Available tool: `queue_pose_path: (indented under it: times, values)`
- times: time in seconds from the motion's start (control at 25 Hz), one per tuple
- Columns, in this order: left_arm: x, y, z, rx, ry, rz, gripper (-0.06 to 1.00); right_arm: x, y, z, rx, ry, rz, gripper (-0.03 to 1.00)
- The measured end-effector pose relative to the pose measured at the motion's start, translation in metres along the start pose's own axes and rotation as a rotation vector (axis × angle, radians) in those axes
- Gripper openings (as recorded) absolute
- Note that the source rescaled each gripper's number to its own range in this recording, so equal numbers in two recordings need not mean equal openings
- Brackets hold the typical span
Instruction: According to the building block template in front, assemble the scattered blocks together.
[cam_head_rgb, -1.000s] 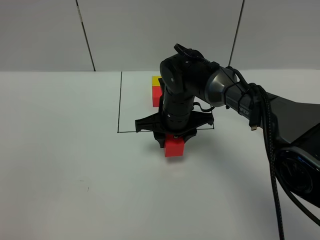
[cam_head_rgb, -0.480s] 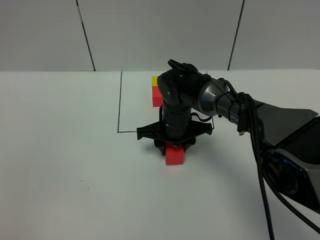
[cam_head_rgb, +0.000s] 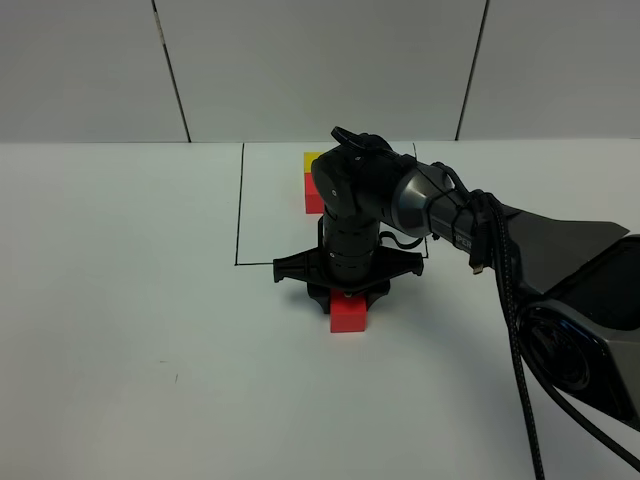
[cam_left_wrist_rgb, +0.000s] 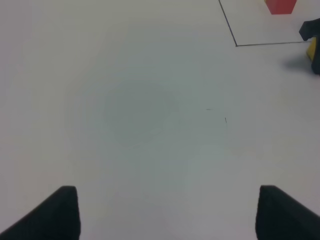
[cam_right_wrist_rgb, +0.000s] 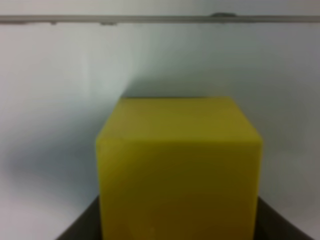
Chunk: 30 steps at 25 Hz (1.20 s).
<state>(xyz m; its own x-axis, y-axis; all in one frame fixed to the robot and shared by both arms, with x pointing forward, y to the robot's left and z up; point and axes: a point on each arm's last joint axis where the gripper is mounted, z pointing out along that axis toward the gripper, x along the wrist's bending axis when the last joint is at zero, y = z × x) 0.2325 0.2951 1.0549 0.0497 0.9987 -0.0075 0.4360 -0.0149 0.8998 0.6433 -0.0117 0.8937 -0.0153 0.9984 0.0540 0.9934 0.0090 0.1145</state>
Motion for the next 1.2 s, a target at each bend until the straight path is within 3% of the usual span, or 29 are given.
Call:
queue_pose_path:
  times: [0.44,0.52,0.68,0.76,0.84,1.2]
  values:
    - [0.0,0.0,0.0,0.0,0.0,0.0,0.67,-0.001,0.0,0.0,0.001,-0.02,-0.013,0.02]
    - [0.0,0.0,0.0,0.0,0.0,0.0,0.67,-0.003,-0.001,0.001,0.011,-0.034,-0.016,0.17]
    - [0.0,0.0,0.0,0.0,0.0,0.0,0.67,-0.004,-0.002,0.001,0.018,-0.053,-0.033,0.78]
    - [0.0,0.0,0.0,0.0,0.0,0.0,0.67,-0.004,-0.002,-0.001,0.014,-0.051,-0.049,0.92]
    - [0.0,0.0,0.0,0.0,0.0,0.0,0.67,-0.004,-0.001,-0.004,0.006,-0.044,-0.058,0.97]
    - [0.0,0.0,0.0,0.0,0.0,0.0,0.67,-0.007,0.0,-0.076,-0.073,-0.004,-0.171,1.0]
